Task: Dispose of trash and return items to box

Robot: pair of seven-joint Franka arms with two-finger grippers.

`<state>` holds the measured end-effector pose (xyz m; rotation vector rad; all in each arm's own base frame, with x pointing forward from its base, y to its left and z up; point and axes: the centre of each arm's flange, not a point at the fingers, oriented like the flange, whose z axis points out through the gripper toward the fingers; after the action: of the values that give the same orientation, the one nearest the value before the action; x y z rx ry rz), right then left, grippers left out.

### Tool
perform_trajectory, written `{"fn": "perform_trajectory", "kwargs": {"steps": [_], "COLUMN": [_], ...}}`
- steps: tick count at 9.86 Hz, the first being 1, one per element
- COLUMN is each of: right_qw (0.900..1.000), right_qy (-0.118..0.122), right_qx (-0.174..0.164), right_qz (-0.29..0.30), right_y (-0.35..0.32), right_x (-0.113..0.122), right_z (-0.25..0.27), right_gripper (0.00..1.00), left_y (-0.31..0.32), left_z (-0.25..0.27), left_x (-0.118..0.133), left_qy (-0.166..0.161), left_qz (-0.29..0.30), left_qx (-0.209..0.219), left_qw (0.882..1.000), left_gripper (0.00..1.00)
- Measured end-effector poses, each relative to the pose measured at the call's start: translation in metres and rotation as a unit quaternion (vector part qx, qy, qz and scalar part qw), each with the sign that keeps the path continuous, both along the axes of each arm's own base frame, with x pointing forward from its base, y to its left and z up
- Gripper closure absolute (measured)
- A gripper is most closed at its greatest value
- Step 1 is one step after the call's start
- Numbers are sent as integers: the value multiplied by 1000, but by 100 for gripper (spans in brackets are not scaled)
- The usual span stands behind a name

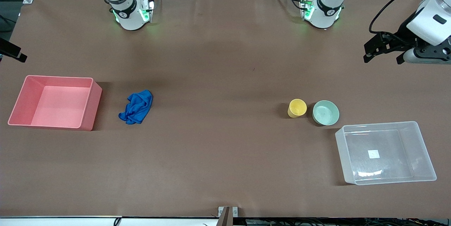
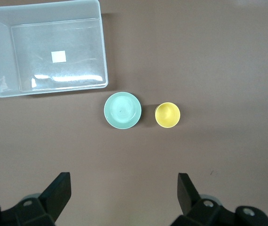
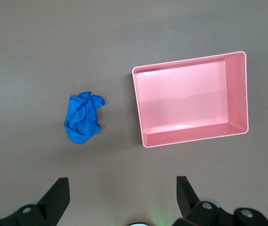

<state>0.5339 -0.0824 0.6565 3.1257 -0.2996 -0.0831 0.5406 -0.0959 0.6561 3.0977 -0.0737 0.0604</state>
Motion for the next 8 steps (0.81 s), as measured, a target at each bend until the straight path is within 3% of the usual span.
{"fn": "perform_trajectory", "kwargs": {"steps": [6, 8], "right_qw": [1000, 1000], "right_qy": [0, 6], "right_qx": [0, 1], "right_qz": [2, 26], "right_y": [1, 27], "right_x": [0, 9], "right_z": [0, -17], "right_gripper": [0, 0], "left_y": [3, 14], "left_z": [-16, -31], "left_x": [10, 23], "left_qy": [12, 11], "left_qz": [2, 15], "left_qx": [1, -1], "left_qw": [1000, 1000], "left_gripper": [0, 0]}}
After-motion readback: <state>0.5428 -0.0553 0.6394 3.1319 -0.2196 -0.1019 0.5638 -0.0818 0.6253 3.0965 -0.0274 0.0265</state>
